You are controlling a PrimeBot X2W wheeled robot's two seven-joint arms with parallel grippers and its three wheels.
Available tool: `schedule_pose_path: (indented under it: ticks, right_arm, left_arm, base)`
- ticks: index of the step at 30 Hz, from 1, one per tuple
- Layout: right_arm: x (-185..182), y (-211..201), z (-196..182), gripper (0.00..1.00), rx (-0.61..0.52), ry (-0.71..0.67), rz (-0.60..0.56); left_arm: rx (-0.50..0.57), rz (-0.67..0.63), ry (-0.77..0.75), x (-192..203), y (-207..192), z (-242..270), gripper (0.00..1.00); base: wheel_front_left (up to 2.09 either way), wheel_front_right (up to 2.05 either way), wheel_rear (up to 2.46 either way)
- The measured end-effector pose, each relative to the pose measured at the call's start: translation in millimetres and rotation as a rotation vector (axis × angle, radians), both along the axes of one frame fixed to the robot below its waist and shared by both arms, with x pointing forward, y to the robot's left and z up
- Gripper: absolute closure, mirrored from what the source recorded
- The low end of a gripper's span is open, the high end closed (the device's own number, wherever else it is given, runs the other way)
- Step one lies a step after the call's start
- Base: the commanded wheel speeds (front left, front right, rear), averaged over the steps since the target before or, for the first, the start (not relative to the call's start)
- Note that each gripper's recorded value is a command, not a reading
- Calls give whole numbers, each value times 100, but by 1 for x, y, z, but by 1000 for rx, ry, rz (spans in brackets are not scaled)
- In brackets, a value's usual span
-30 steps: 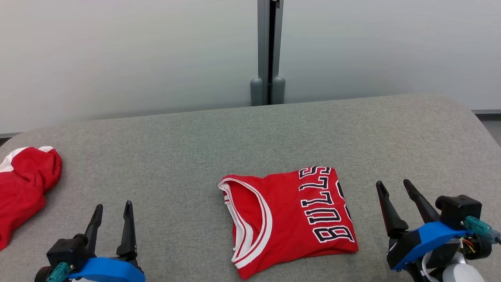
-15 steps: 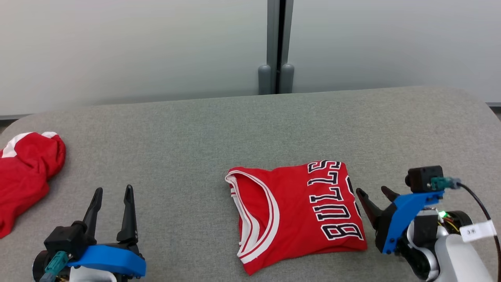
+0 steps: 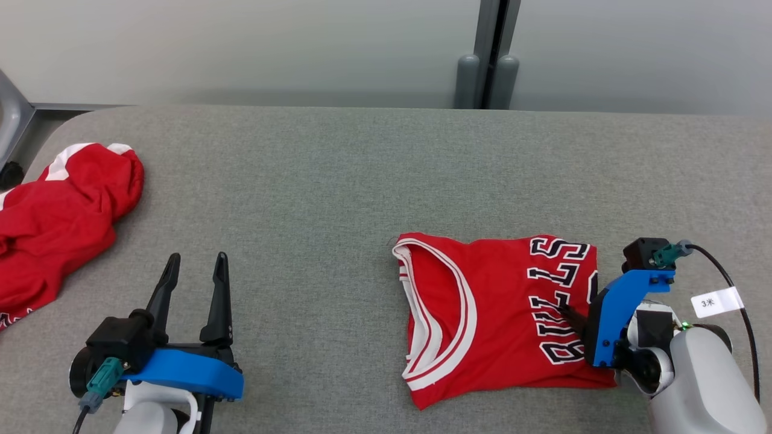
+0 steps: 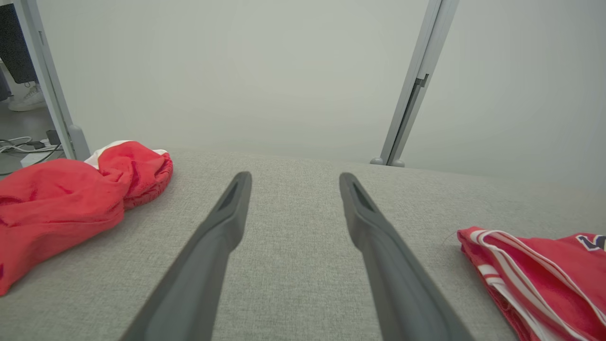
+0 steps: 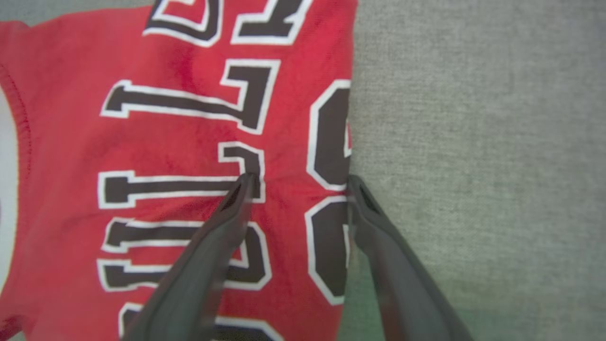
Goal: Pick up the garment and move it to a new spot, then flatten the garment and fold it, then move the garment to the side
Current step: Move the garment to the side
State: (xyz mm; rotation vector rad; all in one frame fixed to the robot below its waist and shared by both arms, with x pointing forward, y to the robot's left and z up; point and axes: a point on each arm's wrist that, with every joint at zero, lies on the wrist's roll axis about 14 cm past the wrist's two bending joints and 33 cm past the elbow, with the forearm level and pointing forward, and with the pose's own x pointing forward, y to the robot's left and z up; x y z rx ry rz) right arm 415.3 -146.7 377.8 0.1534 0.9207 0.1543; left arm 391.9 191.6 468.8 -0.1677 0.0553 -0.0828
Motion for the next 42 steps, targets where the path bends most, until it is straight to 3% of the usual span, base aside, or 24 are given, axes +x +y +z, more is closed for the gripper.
schedule_pose_path:
  ticks: [3, 4, 5, 6, 7, 14, 20, 31, 42]
  right_arm:
    - [0, 5, -12, 0, -23, 51, 29]
    - [-1, 7, -16, 13, -29, 69, 39]
    - [-2, 8, -18, 60, -45, 87, 57]
    - [-2, 10, -19, 85, -61, 100, 78]
    - [-2, 12, -19, 100, -78, 104, 99]
    - [8, -1, -2, 100, -214, -1, 224]
    - [46, -74, 51, 100, -417, -154, 236]
    - [53, -226, 90, 100, -713, -148, 89]
    - [55, -299, 99, 100, -859, -151, -33]
  left_arm:
    - [0, 9, 8, -1, 4, -3, 0]
    - [1, 11, 9, 0, 4, -3, 0]
    - [1, 13, 10, 0, 5, -3, 0]
    - [3, 14, 12, 0, 5, -4, 0]
    - [2, 12, 14, 0, 4, -5, 0]
    - [-17, -43, 13, 16, -15, -8, 0]
    - [-45, -126, 5, 48, -48, -14, 0]
    - [-77, -351, -16, 115, -129, -41, 0]
    - [-43, -440, 13, 141, -151, -63, 0]
  base:
    - [0, 0, 0]
    - [0, 0, 0]
    - [0, 0, 0]
    - [0, 0, 0]
    - [0, 0, 0]
    - [0, 0, 0]
    - [0, 0, 0]
    - [0, 0, 0]
    - [0, 0, 0]
